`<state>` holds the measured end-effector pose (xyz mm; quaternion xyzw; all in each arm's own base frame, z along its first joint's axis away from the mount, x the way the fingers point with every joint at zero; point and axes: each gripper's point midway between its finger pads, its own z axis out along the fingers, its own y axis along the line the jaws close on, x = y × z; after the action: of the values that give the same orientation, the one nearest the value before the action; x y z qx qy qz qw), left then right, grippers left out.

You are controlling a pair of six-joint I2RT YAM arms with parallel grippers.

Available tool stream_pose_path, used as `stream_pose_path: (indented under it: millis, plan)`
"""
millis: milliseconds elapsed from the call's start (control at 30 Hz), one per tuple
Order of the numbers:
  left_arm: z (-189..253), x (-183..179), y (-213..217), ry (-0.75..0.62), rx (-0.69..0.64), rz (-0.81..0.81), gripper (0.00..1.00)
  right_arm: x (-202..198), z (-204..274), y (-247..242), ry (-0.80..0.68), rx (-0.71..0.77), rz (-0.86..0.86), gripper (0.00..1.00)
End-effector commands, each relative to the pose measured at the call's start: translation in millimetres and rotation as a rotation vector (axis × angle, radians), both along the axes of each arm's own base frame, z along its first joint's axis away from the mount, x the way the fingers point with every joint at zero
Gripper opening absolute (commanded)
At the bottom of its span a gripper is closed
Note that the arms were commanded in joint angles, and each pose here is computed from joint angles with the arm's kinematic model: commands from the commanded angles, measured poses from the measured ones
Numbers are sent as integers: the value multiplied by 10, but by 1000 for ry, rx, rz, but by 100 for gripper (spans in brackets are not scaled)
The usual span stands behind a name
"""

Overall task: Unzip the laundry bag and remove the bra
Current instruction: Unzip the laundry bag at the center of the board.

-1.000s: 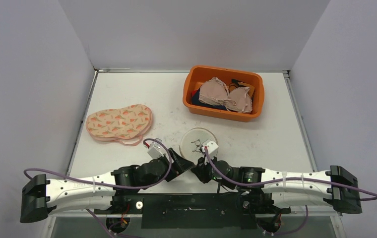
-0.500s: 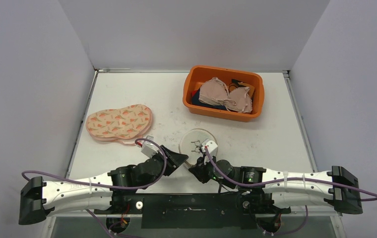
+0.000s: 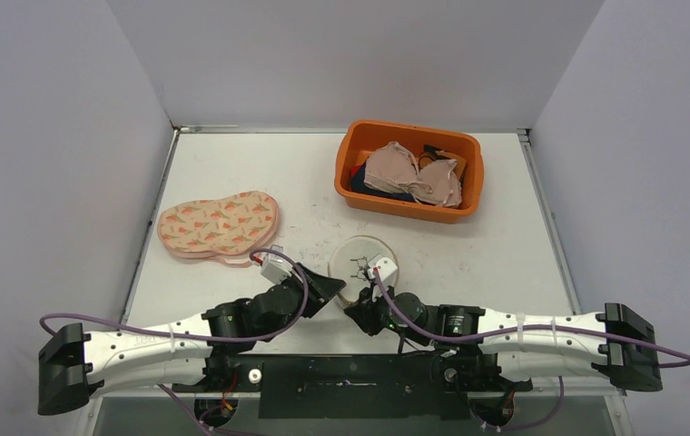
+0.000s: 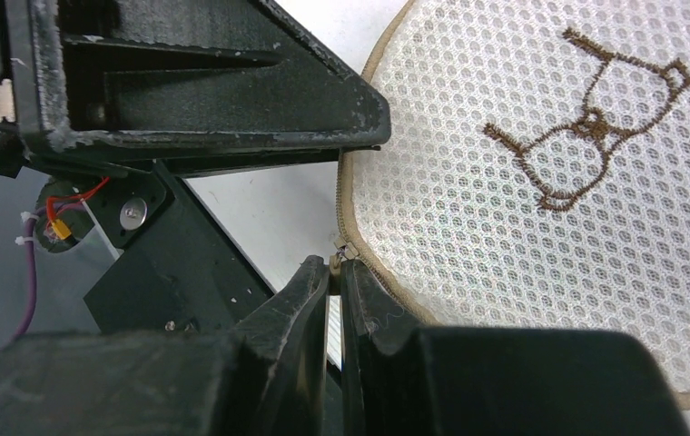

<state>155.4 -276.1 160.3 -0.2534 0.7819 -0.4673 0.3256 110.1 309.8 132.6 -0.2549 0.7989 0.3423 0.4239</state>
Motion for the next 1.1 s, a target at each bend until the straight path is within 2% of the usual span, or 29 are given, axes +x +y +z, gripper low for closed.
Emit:
stream_pose_path:
  millis: [0,133,233,267,400,500,567,867,1067]
  plan:
    - [122,58,-76,-27,-46,-10,35,11,255,132,-14,86,2,5]
    - [87,71,-84,-21,-47,-13,27,14,251,108,-12,84,-5,5]
    - [67,64,-99,-19,-46,-22,26,26,261,83,-15,84,-16,5]
    - [57,65,-103,-19,-44,-24,29,29,264,73,-15,85,-18,5]
    - [26,34,-145,-14,-36,-51,51,40,256,42,-16,88,-32,5]
    - [0,26,-164,-10,-31,-60,52,38,247,35,-12,92,-34,5]
    - [-8,34,-165,-13,-30,-57,45,33,245,32,-9,94,-33,5]
    - [-16,99,-116,-24,-26,-29,2,34,263,-71,-6,93,-52,5]
    - [-33,127,-66,-23,-24,-15,0,50,251,-158,-8,88,-74,5]
